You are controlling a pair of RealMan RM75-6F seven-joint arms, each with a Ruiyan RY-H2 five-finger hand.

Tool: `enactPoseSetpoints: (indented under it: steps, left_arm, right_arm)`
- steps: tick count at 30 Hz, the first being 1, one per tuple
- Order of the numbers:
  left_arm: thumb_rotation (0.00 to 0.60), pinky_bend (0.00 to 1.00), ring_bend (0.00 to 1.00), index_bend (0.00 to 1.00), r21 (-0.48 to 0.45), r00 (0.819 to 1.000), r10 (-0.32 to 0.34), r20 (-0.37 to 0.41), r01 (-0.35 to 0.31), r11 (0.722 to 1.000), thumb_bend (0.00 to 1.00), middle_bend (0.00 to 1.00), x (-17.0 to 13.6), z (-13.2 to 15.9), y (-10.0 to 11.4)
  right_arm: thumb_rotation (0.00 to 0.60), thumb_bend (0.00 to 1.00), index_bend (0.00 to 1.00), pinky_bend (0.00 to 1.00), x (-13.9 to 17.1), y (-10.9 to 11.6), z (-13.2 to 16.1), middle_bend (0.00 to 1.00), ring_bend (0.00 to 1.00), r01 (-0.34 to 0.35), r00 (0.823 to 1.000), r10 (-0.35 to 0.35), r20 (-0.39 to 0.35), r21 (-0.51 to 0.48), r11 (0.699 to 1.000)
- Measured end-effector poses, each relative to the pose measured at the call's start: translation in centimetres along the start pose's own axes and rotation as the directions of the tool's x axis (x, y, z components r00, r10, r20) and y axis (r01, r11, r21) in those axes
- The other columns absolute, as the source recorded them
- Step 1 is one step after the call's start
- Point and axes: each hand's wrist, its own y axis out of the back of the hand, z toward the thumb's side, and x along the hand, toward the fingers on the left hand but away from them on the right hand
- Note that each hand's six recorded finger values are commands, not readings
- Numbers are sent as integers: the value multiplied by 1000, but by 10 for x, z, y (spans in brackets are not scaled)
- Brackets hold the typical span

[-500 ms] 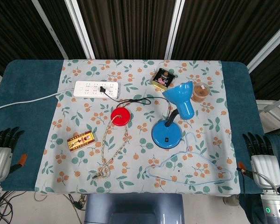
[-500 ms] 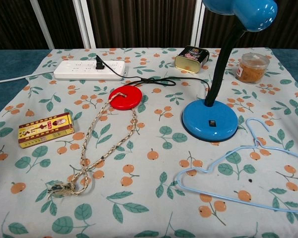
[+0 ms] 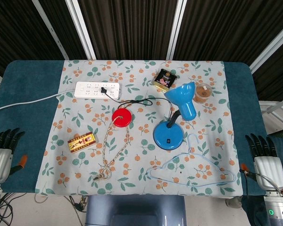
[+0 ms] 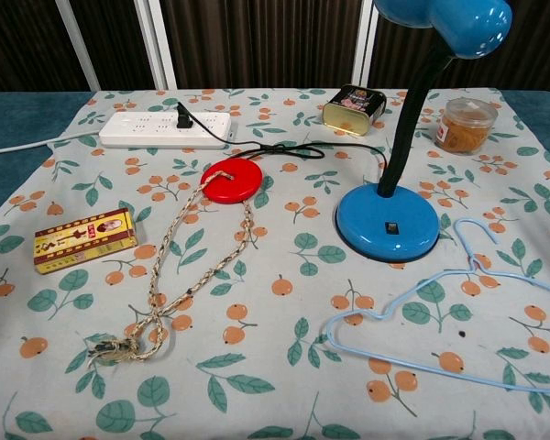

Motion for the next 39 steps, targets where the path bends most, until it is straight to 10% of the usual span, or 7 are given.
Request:
enactPoseSetpoints:
  steps: [11, 24, 39]
  left_arm:
    - [600, 105, 55, 144, 0, 1000, -1, -1, 1, 1000, 361, 71, 0, 0, 0]
    - [600, 105, 55, 144, -5, 1000, -9, -3, 9, 1000, 361, 71, 1, 0, -1]
    - [600, 105, 55, 144, -7, 1000, -10, -6, 10, 1000, 361, 71, 1, 0, -1]
  right_arm:
    - [600, 294, 22, 119, 1, -2, 0, 92, 104, -21, 1000, 21, -1, -15, 1000]
    - [600, 293, 0, 437, 2, -16, 11, 459, 599, -96, 994, 93, -55, -60, 994]
    - [600, 496, 0, 640, -42, -45, 75, 681, 786, -319, 913, 304, -271, -10, 948]
